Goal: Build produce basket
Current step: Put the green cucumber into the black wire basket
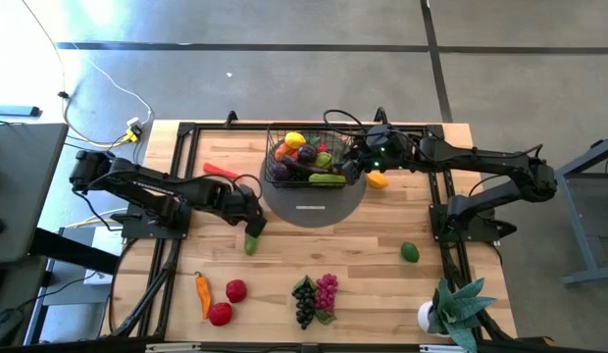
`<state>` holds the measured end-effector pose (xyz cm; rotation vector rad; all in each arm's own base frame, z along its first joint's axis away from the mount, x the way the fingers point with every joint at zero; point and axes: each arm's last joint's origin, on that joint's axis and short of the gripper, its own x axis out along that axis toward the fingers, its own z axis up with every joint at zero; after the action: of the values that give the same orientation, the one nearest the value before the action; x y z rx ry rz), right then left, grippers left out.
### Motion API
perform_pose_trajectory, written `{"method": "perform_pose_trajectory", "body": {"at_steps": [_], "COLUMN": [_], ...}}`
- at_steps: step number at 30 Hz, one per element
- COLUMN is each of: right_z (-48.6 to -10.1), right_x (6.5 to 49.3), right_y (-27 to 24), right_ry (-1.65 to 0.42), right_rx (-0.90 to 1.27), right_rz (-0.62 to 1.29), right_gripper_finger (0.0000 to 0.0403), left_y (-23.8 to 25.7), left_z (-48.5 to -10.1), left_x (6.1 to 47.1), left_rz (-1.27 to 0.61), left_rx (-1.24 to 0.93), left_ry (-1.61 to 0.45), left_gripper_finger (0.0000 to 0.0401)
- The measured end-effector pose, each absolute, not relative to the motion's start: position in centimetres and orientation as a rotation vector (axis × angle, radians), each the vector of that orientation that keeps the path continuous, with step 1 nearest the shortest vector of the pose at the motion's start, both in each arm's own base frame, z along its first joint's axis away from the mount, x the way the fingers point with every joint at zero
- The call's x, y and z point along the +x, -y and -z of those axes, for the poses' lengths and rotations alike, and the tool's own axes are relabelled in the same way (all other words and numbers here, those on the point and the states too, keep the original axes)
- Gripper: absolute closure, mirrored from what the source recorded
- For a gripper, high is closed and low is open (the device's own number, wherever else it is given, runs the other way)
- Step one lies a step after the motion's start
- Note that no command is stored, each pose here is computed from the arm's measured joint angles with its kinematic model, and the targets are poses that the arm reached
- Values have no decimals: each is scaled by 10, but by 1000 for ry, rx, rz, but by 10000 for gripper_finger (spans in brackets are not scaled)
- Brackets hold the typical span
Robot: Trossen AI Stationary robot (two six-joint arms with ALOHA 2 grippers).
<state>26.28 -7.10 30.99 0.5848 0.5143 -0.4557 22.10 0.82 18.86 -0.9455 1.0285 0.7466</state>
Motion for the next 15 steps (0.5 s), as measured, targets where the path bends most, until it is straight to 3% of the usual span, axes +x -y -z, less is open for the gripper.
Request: {"method": "perform_pose_trajectory", "body": {"at_steps": [15], "right_z": [-308], "right_x": [262], "right_y": [71], "right_ry": [-535], "right_rx": [583], "right_rz": [460], "right_gripper_finger": [169], "left_y": [-7], "left_z": [-154], "left_x": [234], "left_rz": [-859], "left_rx": [-928], "left_ry": [-1076], "left_gripper_finger": [2]}}
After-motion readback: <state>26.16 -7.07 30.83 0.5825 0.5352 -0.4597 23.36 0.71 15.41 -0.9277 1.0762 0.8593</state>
